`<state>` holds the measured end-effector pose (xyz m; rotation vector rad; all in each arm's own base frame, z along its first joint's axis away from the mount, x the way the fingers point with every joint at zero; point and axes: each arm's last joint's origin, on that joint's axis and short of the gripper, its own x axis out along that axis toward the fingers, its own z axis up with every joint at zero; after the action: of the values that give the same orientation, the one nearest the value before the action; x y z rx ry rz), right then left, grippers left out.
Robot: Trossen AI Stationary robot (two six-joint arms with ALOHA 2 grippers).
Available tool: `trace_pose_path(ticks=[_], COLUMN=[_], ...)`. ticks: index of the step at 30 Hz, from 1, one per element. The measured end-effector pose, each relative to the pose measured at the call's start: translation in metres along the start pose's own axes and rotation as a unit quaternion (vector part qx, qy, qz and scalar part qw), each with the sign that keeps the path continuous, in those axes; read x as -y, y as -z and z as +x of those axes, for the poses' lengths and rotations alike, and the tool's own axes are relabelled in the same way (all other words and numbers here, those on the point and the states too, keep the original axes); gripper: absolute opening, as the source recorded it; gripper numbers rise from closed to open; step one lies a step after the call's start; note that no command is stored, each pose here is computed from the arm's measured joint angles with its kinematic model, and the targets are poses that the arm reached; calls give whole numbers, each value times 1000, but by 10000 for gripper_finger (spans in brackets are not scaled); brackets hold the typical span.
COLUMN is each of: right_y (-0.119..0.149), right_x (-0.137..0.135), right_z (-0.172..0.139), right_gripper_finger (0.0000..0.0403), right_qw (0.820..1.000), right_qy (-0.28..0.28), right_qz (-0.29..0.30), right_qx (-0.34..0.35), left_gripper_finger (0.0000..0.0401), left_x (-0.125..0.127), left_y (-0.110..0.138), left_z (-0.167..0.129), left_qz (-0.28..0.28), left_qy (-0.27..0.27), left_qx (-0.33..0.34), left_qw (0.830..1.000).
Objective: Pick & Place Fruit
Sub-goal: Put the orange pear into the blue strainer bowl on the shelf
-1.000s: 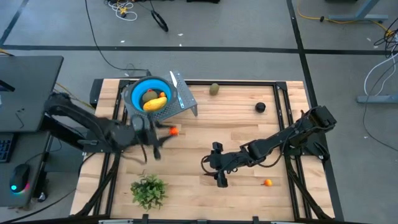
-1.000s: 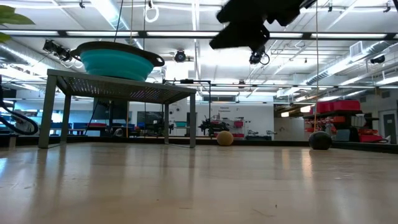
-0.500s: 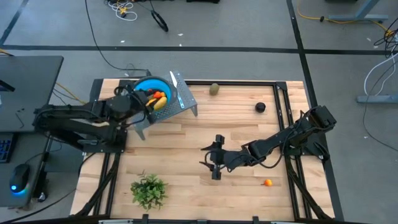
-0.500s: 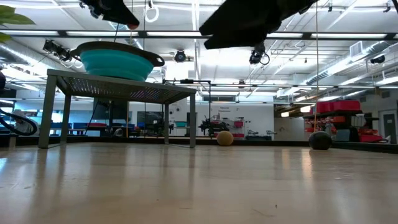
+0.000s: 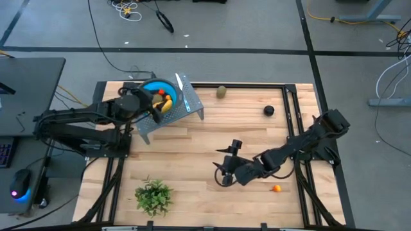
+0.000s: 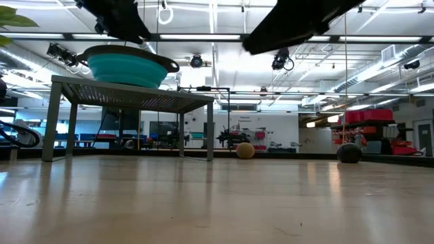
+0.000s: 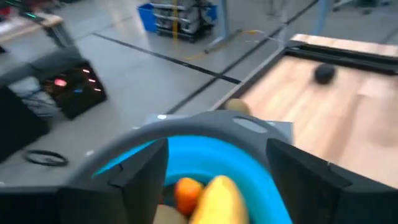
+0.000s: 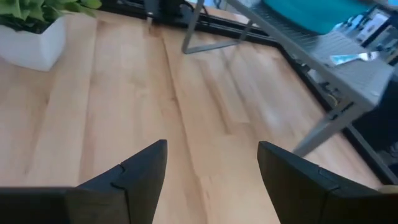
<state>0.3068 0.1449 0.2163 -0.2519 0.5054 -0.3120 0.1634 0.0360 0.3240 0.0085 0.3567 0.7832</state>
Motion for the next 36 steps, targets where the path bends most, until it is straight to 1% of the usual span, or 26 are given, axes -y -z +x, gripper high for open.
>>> trace_pose_path(ticks=[2, 3, 6, 9, 12, 15, 17, 18, 21, 22, 24, 26, 29, 33, 35, 36], right_y=[-2, -2, 1, 10, 26, 39, 45, 46, 54, 57, 64, 70, 78, 91, 101, 106], right_x=[1, 1, 2, 4, 1, -5, -8, -10, -16, -17, -17, -17, -19, -22, -26, -28], right_z=[-12, -19, -41, -57, -67, -76, -83, -87, -102, -107, -117, -127, -137, -143, -144, -143], right_gripper_finger=[261, 261, 261, 261, 261, 261, 261, 261, 261, 261, 261, 261, 261, 261, 261, 261], right_qw=[1000, 1000, 998, 988, 968, 935, 917, 911, 896, 889, 873, 864, 864, 881, 881, 878], right_qy=[3, -4, -52, -102, -144, -189, -210, -217, -221, -219, -204, -185, -171, -158, -161, -160], right_qz=[6, 10, 24, 49, 66, 80, 86, 90, 84, 85, 90, 91, 78, 48, 30, 22], right_qx=[0, -3, -34, -100, -196, -288, -329, -340, -375, -394, -433, -460, -467, -443, -443, -450], left_gripper_finger=[294, 299, 305, 303, 296, 290, 287, 286, 286, 285, 285, 285, 285, 285, 285, 285], left_x=[4, 6, 15, 30, 48, 71, 88, 97, 121, 129, 143, 156, 171, 184, 189, 190], left_y=[-1, -2, -5, -6, -5, -3, -1, 1, 8, 11, 18, 25, 32, 39, 43, 44], left_z=[-1, -2, -7, -13, -17, -19, -20, -19, -19, -18, -16, -14, -9, -3, -1, 0], left_qz=[-9, -16, -24, -21, -7, -1, 5, 7, 16, 17, 19, 23, 28, 37, 40, 40], left_qy=[31, 52, 119, 169, 205, 241, 265, 275, 298, 305, 315, 322, 329, 331, 331, 331], left_qx=[4, 8, 19, 32, 37, 44, 46, 48, 46, 45, 37, 33, 35, 42, 41, 41], left_qw=[999, 999, 992, 985, 978, 969, 963, 960, 953, 951, 948, 946, 943, 942, 942, 942])
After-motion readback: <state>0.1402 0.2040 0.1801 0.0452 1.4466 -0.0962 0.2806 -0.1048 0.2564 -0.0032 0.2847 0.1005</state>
